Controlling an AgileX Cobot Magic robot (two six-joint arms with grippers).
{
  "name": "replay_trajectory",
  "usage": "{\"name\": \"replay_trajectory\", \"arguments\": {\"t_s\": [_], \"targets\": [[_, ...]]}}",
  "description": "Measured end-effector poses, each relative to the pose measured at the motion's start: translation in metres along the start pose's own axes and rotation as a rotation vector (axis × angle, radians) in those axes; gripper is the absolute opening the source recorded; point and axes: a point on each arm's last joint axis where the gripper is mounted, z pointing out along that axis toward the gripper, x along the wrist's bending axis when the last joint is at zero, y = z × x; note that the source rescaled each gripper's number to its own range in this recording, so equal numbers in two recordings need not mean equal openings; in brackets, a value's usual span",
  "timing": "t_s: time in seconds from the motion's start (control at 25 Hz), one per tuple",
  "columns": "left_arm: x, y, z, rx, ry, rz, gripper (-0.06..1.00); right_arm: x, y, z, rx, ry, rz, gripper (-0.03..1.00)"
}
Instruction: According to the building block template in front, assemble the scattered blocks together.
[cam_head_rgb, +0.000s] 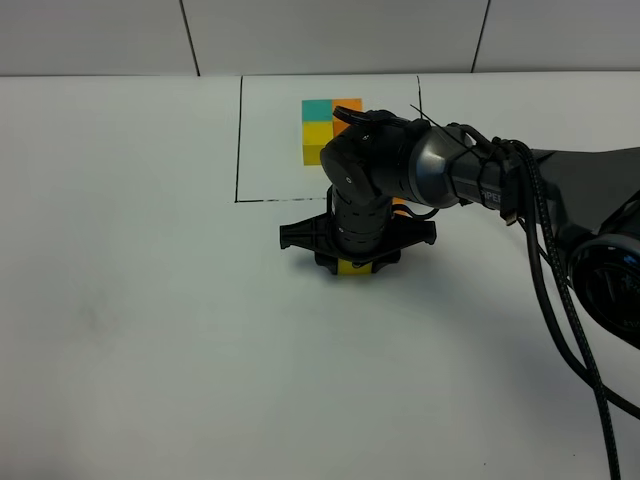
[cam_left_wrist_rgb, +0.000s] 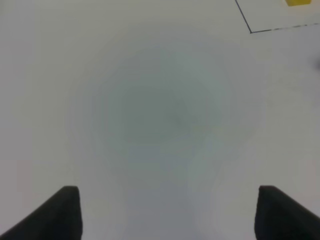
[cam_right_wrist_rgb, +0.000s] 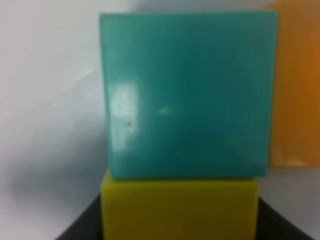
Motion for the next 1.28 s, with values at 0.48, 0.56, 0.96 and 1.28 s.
{"name": "replay_trajectory", "arguments": {"t_s": [0.48, 0.56, 0.96, 1.28], "targets": [[0.000, 0.000, 0.000, 0.000, 0.000, 0.001, 0.62, 0.000, 0.000, 0.000, 0.003, 0.005, 0.001, 0.01], [0.000, 0.000, 0.000, 0.000, 0.000, 0.001, 0.62, 0.000, 0.000, 0.000, 0.003, 0.005, -0.003, 0.01], [0.000, 0.000, 0.000, 0.000, 0.000, 0.001, 0.62, 0.005, 0.001, -0.003, -0.008, 0.054, -0.028, 0.70], [0.000, 0.000, 0.000, 0.000, 0.000, 0.001, 0.62, 0.002, 0.001, -0.025, -0.013, 0.049, -0.089, 0.99]]}}
